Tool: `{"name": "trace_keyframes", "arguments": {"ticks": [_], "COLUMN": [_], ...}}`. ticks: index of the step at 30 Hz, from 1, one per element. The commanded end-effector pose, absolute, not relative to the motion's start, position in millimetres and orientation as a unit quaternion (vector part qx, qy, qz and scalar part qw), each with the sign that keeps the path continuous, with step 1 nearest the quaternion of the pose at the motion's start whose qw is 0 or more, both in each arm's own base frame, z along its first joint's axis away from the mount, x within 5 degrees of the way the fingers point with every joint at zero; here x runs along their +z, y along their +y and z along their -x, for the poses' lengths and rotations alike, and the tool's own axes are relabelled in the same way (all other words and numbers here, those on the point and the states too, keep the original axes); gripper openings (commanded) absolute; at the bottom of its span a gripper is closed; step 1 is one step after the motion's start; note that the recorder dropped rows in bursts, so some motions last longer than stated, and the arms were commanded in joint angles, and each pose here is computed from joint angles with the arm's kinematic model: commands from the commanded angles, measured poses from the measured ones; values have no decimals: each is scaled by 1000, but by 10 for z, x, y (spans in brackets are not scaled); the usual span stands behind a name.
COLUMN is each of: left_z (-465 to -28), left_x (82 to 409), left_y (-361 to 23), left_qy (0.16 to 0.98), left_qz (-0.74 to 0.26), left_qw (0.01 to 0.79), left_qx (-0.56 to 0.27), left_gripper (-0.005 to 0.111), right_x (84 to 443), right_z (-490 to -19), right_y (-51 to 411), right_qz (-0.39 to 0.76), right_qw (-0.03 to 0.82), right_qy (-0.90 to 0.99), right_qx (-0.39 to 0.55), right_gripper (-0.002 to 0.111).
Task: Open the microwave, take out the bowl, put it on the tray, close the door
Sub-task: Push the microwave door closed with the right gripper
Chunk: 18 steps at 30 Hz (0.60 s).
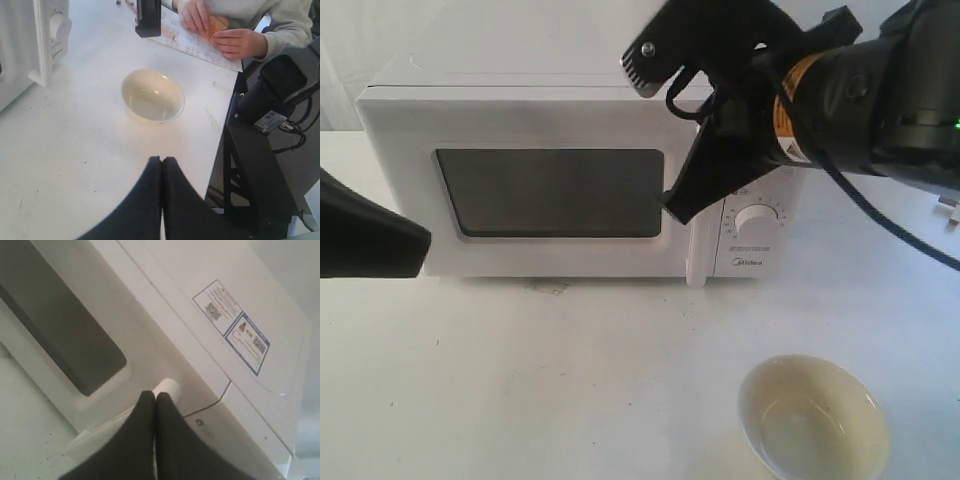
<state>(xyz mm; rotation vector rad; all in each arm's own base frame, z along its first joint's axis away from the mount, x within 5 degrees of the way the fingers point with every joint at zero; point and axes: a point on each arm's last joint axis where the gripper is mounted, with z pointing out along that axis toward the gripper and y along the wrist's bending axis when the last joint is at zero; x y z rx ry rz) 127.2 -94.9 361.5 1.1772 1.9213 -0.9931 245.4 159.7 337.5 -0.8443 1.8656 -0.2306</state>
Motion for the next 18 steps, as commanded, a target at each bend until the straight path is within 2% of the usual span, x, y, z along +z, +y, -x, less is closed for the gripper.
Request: {"name": "trace_keyframes", "arguments": {"ticks": [1,6,9,13,18], "left_z": [-961,-574,-457,-315,-260], "left_x": [3717,3858,3819,3752,3749], "left_y": [-912,-818,-693,-501,-301], "left_qy": [739,742,799,845,860], "left_qz": [-453,-428,-355,-291,-224], "left_qw": [310,381,385,398,444], "left_qx": [-391,-349,-296,-207,-114], "left_gripper": [0,0,0,0,0], "right_x": [3362,3214,3145,3113,3138], "right_z": [-2665,-3039,-3158,-3216,-3167], "right_y": [1612,1747,1819,1841,1770], "right_qz": [352,353,360,362,326], "right_qw": [531,514,507,501,483], "right_qy": [766,775,775,776,803], "right_qx": [-91,-104,-110,-124,-121], "right_gripper": [0,0,0,0,0]}}
